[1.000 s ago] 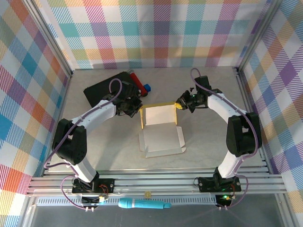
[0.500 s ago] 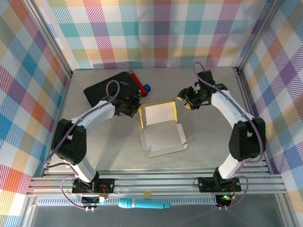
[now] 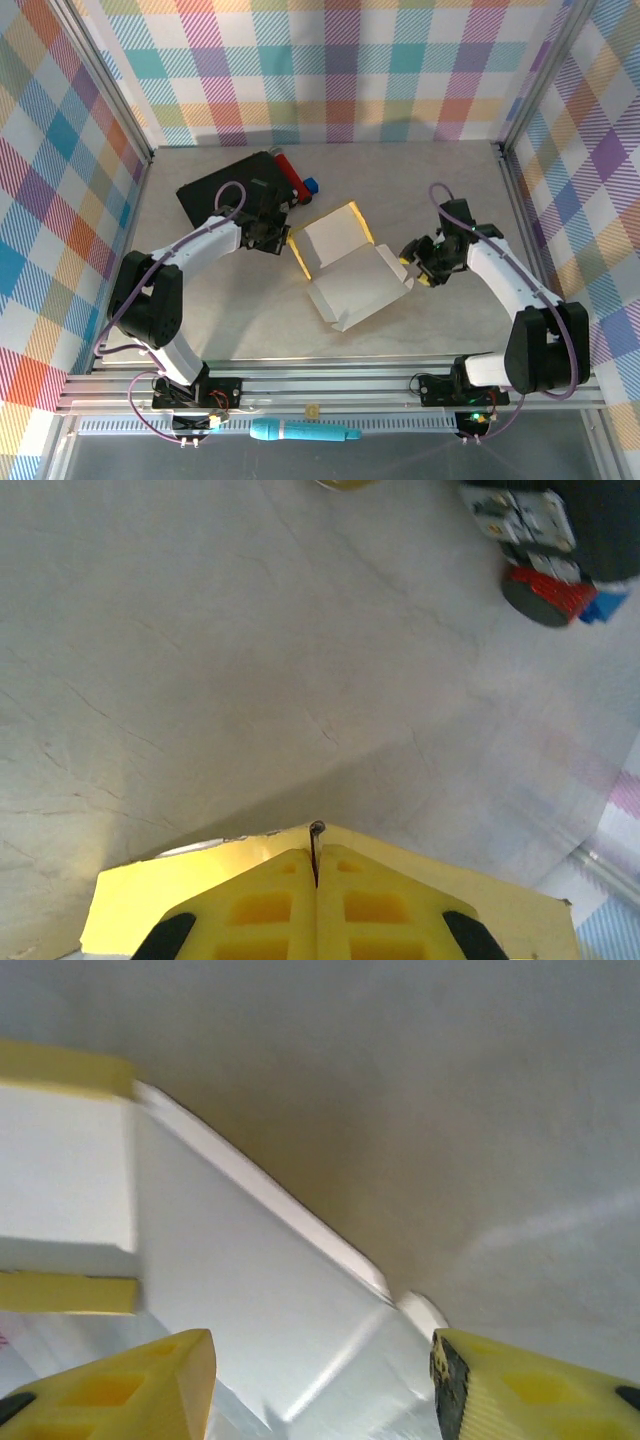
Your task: Fold the paper box
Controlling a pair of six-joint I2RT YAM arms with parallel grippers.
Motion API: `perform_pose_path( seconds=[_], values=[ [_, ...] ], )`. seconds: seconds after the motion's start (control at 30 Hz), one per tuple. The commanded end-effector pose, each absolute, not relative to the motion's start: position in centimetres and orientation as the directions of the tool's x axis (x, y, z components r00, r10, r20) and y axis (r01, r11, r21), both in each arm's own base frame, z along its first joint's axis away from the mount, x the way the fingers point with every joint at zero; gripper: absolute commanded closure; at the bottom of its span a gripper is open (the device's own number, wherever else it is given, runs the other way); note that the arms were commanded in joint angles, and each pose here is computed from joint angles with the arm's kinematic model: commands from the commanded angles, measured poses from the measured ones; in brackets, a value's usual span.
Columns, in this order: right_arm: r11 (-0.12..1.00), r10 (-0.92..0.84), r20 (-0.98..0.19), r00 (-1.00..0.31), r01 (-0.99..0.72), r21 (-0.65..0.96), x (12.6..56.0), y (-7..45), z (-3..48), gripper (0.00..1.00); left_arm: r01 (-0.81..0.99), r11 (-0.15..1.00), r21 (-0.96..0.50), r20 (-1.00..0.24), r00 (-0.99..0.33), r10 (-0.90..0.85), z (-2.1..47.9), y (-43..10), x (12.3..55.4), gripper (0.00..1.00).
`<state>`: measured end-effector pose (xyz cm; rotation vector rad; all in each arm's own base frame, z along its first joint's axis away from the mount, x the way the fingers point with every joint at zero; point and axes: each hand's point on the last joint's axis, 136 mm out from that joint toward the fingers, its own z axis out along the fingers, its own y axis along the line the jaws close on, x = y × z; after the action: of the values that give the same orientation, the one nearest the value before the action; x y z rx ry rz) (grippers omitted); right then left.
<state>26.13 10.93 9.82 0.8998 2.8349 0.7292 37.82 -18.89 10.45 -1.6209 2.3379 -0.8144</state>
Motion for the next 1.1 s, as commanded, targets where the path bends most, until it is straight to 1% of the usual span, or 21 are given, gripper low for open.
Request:
perform_pose_path(
  seconds=[0.0, 0.2, 0.3, 0.4, 0.47, 0.5, 0.6, 0.67, 0.7, 0.73, 0.77, 0.87, 0.9, 0.93, 0.97, 1.0, 1.07],
  values=[
    [0.683, 0.555, 0.102, -0.826, 0.522, 0.512, 24.7, 11.8, 10.5, 0.39, -0.887, 0.224, -0.404, 0.151, -0.306, -0.940, 7.2, -16.8, 36.0, 1.00],
    [0.620, 0.541, 0.150, -0.827, 0.513, 0.593, 22.6, 13.1, 9.6, 0.35, -0.890, 0.228, -0.394, 0.152, -0.308, -0.939, 6.7, -16.9, 36.4, 1.00],
    [0.585, 0.530, 0.143, -0.836, 0.483, 0.651, 23.4, 14.3, 9.7, 0.35, -0.890, 0.236, -0.391, 0.155, -0.317, -0.936, 6.5, -17.0, 36.3, 1.00],
    [0.598, 0.523, 0.096, -0.847, 0.445, 0.667, 24.5, 15.1, 10.7, 0.36, -0.889, 0.241, -0.390, 0.158, -0.322, -0.933, 6.5, -17.1, 36.3, 1.00],
    [0.608, 0.519, 0.098, -0.849, 0.448, 0.655, 24.7, 15.5, 10.6, 0.40, -0.888, 0.242, -0.391, 0.159, -0.324, -0.933, 6.6, -17.1, 36.3, 1.00],
    [0.611, 0.517, 0.108, -0.849, 0.454, 0.648, 24.6, 15.7, 10.3, 0.43, -0.888, 0.242, -0.390, 0.160, -0.324, -0.932, 6.5, -17.1, 36.2, 1.00],
    [0.631, 0.514, 0.103, -0.852, 0.456, 0.628, 25.0, 16.2, 9.5, 0.60, -0.886, 0.244, -0.394, 0.168, -0.331, -0.929, 6.6, -17.3, 36.2, 1.00],
    [0.672, 0.506, 0.066, -0.860, 0.441, 0.595, 25.7, 16.0, 9.5, 0.78, -0.882, 0.246, -0.401, 0.183, -0.341, -0.922, 6.8, -17.7, 36.2, 1.00],
    [0.708, 0.496, 0.039, -0.867, 0.430, 0.560, 26.2, 15.6, 9.7, 0.90, -0.880, 0.250, -0.404, 0.192, -0.349, -0.917, 6.9, -18.0, 36.1, 1.00],
    [0.750, 0.480, 0.009, -0.877, 0.416, 0.513, 26.5, 14.9, 9.9, 1.00, -0.875, 0.254, -0.412, 0.203, -0.360, -0.911, 7.1, -18.3, 36.0, 1.00],
    [0.789, 0.461, -0.020, -0.887, 0.399, 0.467, 26.8, 14.2, 10.3, 1.00, -0.871, 0.260, -0.416, 0.212, -0.371, -0.904, 7.4, -18.6, 35.9, 0.96],
    [0.901, 0.346, -0.104, -0.933, 0.299, 0.315, 27.4, 12.0, 12.0, 1.00, -0.856, 0.289, -0.429, 0.229, -0.413, -0.881, 8.9, -19.3, 35.0, 0.57],
    [0.927, 0.293, -0.123, -0.948, 0.250, 0.279, 27.7, 11.5, 12.8, 1.00, -0.847, 0.306, -0.435, 0.227, -0.432, -0.873, 9.8, -19.5, 34.5, 0.48],
    [0.944, 0.247, -0.133, -0.960, 0.208, 0.255, 28.0, 11.1, 13.6, 1.00, -0.837, 0.324, -0.441, 0.226, -0.452, -0.863, 10.7, -19.6, 34.0, 0.42],
    [0.955, 0.209, -0.133, -0.969, 0.173, 0.240, 28.1, 10.8, 14.2, 1.00, -0.828, 0.337, -0.449, 0.225, -0.470, -0.854, 11.4, -19.8, 33.6, 0.31],
    [0.966, 0.166, -0.135, -0.977, 0.134, 0.221, 28.4, 10.5, 14.9, 1.00, -0.820, 0.349, -0.453, 0.226, -0.485, -0.845, 12.2, -19.9, 33.1, 0.23],
    [0.985, 0.077, -0.143, -0.987, 0.052, 0.167, 28.9, 9.9, 15.8, 1.00, -0.807, 0.367, -0.463, 0.224, -0.507, -0.832, 13.4, -19.9, 32.3, 0.22]
  ],
)
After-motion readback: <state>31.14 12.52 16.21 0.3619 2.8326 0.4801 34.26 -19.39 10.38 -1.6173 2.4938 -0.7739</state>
